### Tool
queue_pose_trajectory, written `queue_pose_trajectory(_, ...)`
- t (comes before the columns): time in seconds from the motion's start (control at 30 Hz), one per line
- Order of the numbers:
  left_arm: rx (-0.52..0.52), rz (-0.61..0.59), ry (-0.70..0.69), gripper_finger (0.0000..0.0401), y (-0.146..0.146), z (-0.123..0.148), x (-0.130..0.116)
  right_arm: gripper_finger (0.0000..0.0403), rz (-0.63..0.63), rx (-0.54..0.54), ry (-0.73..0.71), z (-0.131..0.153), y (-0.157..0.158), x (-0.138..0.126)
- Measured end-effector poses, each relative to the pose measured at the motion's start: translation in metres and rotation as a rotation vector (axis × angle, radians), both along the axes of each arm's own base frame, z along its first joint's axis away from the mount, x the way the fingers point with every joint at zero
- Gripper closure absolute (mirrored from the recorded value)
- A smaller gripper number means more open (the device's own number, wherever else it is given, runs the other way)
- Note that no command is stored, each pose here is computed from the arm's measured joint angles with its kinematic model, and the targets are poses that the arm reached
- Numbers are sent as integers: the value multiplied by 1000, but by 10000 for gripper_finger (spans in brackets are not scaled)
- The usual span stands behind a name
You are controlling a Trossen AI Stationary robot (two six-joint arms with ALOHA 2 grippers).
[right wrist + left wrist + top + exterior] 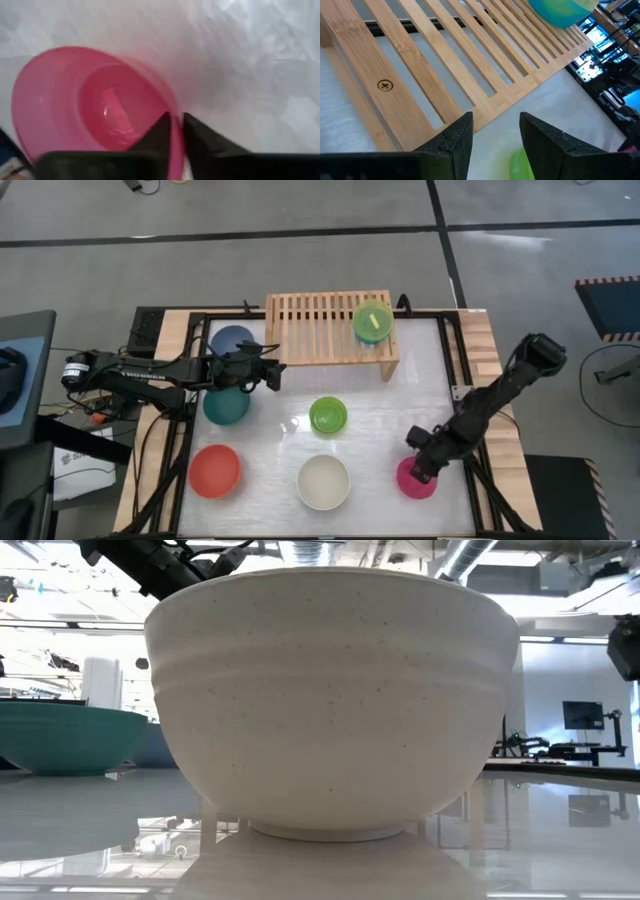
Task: Place and stack bowls onto a shelf
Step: Stack the small pink bowl on top of the small yellow bowl on the shelf
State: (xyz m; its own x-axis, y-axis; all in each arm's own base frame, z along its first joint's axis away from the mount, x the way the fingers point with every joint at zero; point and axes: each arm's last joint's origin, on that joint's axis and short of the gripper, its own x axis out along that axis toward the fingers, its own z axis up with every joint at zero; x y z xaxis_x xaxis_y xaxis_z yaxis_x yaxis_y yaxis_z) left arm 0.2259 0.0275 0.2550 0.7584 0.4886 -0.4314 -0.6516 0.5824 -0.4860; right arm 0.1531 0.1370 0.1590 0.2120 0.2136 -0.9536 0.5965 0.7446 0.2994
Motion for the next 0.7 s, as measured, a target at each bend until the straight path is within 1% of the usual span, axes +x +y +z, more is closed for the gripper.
queue_pose_trajectory(0.03,5,-4,5,250,0,0,0,369,-10,10,-9,2,-2,2)
queue_pose_trajectory(0.07,10,-6,10,250,0,0,0,380,-15,17,-24,4,-4,3)
queue_pose_trajectory(0.2,35,-29,30,250,0,0,0,370,-64,54,-101,18,-19,12)
queue_pose_trajectory(0.27,40,-44,37,250,0,-1,0,370,-90,53,-149,27,-29,17)
queue_pose_trajectory(0.4,40,-62,42,250,-1,-1,0,379,-114,33,-321,57,-52,31)
queue_pose_trajectory(0.57,41,-59,64,250,-1,-2,-1,379,-117,-59,-556,103,-92,51)
queue_pose_trajectory(0.63,40,-59,75,250,-1,-3,-2,379,-133,-131,-622,122,-112,57)
queue_pose_trajectory(0.7,40,-57,84,250,-1,-4,-2,379,-171,-226,-683,142,-131,62)
